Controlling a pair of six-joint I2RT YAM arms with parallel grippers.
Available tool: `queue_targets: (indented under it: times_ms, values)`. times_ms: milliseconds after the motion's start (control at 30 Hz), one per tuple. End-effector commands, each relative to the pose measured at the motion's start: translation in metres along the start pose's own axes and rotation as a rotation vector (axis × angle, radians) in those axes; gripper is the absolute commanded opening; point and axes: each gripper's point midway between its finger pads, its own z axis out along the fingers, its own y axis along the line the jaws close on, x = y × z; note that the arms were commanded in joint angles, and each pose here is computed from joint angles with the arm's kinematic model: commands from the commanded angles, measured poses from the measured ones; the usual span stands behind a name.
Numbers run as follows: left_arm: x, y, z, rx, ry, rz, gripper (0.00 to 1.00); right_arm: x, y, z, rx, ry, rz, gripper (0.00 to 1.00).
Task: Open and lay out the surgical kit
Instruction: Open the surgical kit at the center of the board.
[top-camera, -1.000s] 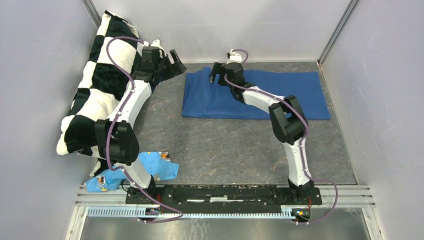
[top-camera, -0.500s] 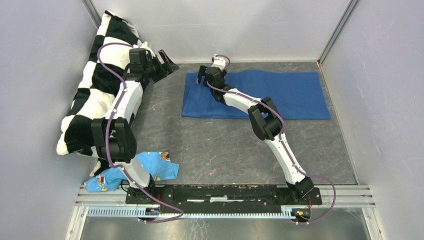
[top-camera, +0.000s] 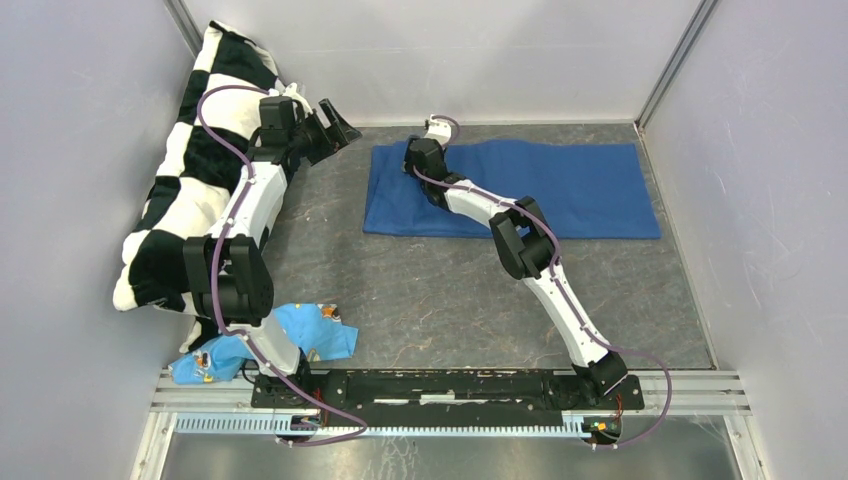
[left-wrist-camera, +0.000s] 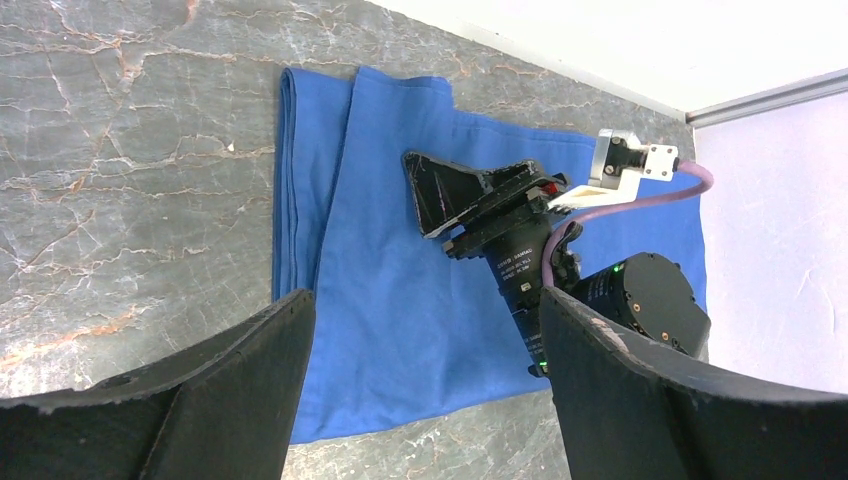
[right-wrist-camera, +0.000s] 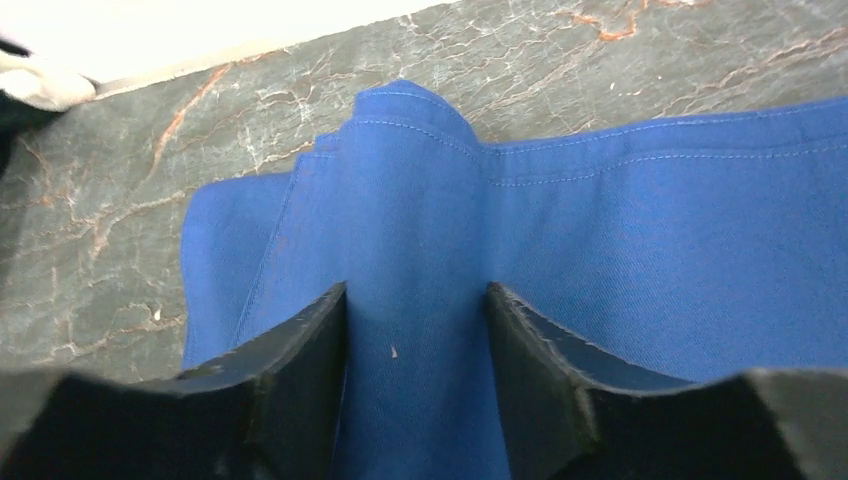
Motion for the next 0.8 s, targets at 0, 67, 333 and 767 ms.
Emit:
queue_targets:
  times_ms: [0,67,333,767]
  values:
    - [-0.015,-0.019,-0.012,0.054,-0.051,0.011,0.88,-0.026,0.030,0.000,-0.116,-0.059,0.051,0.49]
    - [-0.014,-0.018,-0.011,0.053,-0.047,0.011,0.88,-0.033,0.038,-0.002,-0.160,-0.070,0.062,0.35]
    - [-0.005,-0.015,-0.001,0.066,-0.010,-0.007,0.88,-0.106,0.076,-0.054,-0.494,-0.182,0.093,0.00]
    - [0.017,-0.024,0.017,0.215,0.080,-0.118,0.83,-0.111,0.067,-0.152,-0.913,-0.310,0.118,0.00]
